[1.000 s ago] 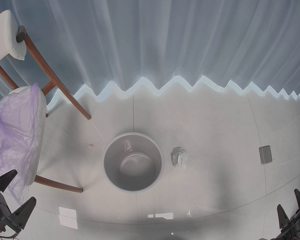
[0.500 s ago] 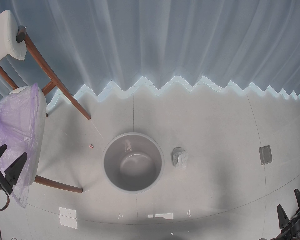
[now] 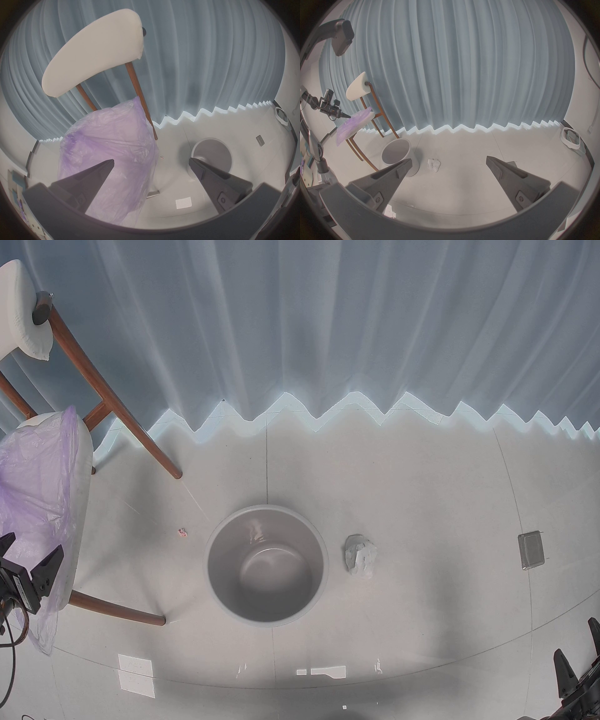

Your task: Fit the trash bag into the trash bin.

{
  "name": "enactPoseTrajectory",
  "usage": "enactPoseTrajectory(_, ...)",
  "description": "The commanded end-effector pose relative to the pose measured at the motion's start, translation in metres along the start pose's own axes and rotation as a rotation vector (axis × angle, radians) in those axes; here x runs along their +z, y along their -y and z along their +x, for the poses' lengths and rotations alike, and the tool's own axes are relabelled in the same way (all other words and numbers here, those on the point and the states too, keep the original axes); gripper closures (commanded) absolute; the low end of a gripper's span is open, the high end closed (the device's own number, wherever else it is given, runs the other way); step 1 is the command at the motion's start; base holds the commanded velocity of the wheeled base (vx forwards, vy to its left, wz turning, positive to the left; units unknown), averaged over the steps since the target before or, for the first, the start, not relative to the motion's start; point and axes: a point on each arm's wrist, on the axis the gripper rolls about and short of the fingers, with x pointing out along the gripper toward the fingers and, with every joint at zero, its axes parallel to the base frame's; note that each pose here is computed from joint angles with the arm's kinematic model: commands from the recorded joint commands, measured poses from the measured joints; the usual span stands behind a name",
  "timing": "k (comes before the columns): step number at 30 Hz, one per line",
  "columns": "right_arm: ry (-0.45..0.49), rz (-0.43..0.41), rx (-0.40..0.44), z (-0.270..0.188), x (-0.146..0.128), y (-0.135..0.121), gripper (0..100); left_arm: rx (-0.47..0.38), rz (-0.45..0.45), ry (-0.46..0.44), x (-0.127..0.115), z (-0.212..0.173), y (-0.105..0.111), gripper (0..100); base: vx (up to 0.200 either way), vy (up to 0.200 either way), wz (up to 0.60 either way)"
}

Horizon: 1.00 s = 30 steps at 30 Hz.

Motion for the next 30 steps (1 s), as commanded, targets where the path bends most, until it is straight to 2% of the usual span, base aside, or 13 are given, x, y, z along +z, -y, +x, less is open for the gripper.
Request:
enactPoseTrajectory(1,-0.001,0.000,0.001,0.000,-0.005,0.000,0,-0.001,0.015,-0.039,0.002,0.012,0.002,0,0.000,0.000,0.00)
enactPoseTrajectory(6,-0.002,0.000,0.002,0.000,-0.005,0.000,0,0.016,0.065,-0.068,0.008,0.023,0.002,0,0.000,0.000,0.00)
enactPoseTrajectory(8,-0.002,0.000,0.001,0.000,-0.005,0.000,0,0.048,0.132,-0.112,0.006,0.033,-0.001,0,0.000,0.000,0.00)
enactPoseTrajectory(18,-0.001,0.001,0.001,0.000,-0.005,0.000,0,0.029,0.343,-0.170,0.008,0.052,0.000,0,0.000,0.000,0.00)
enactPoseTrajectory(24,-0.001,0.001,0.001,0.000,-0.005,0.000,0,0.011,0.397,-0.229,0.001,0.070,0.003,0,0.000,0.000,0.00)
enactPoseTrajectory(30,-0.001,0.001,0.001,0.000,-0.005,0.000,0,0.022,0.409,-0.200,0.001,0.096,0.006,0,0.000,0.000,0.00)
